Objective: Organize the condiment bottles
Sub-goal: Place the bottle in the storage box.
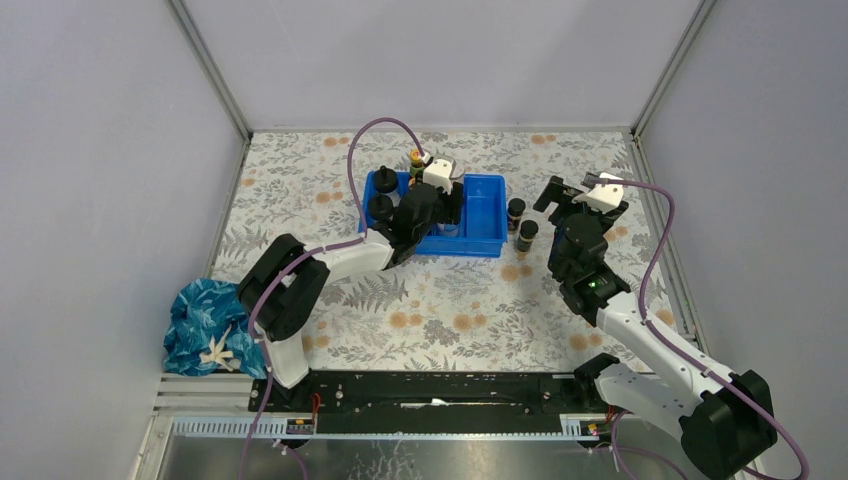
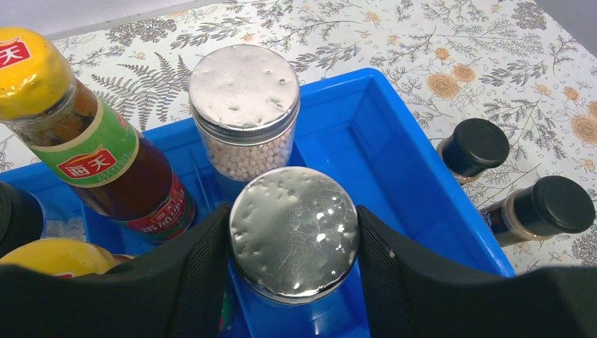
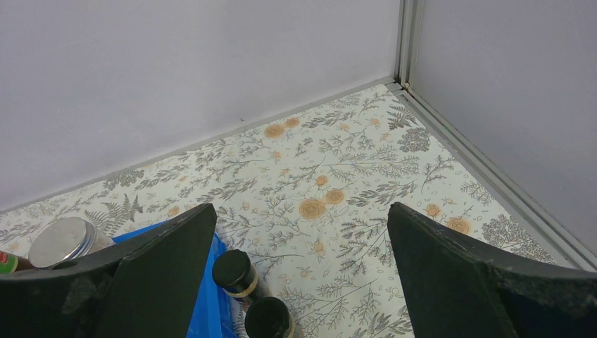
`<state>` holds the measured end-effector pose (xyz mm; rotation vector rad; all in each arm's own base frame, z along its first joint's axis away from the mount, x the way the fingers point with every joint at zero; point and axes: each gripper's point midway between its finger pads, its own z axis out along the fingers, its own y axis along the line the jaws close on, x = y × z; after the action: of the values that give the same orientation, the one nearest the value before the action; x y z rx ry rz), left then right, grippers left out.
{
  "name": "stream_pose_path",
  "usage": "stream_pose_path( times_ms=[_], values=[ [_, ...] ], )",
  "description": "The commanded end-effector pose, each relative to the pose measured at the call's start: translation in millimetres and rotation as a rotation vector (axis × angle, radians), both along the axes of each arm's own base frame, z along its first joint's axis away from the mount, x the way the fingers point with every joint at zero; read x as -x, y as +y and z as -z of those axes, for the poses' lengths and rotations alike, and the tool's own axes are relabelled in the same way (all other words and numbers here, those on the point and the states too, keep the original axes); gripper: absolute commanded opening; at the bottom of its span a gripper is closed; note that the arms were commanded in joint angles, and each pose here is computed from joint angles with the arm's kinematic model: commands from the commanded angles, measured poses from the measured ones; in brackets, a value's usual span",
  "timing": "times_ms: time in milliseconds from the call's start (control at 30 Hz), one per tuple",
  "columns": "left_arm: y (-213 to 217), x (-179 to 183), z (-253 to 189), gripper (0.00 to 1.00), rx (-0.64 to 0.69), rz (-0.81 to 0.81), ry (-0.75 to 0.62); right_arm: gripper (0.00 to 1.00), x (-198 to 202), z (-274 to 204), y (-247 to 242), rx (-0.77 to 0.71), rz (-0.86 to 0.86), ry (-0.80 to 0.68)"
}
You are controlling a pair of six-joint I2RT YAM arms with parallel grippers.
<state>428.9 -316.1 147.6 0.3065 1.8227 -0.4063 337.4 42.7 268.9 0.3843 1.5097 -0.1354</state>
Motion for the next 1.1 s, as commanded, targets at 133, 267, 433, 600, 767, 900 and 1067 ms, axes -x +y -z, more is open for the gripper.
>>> stream_pose_path(
  times_ms=[133, 267, 433, 600, 767, 900, 1067],
  values=[
    [3, -13, -19, 0.78, 0.052, -0.037, -0.067, 1.0, -2, -11, -2, -0.032, 0.013, -0.047],
    [4, -14, -22, 0.86, 0.056, -0.04, -0.071, 1.0, -2, -11, -2, -0.032, 0.013, -0.047],
    [3, -14, -27, 0.88, 0.062, -0.036, -0.078, 1.0, -2, -11, -2, -0.031, 0.012, -0.045],
    [2, -13, -31, 0.88, 0.073, -0.028, -0.083, 1.0, -2, -12, -1, -0.03, 0.009, -0.045],
    [-2, -10, -39, 0.88, 0.099, -0.01, -0.087, 1.0, -3, -11, -1, -0.029, 0.008, -0.042],
    [-4, -8, -46, 0.88, 0.114, 0.0, -0.096, 1.0, -3, -12, -1, -0.029, 0.008, -0.043],
    [-11, -2, -58, 0.88, 0.112, 0.017, -0.117, 1.0, -2, -14, -1, -0.029, 0.008, -0.047]
  ],
)
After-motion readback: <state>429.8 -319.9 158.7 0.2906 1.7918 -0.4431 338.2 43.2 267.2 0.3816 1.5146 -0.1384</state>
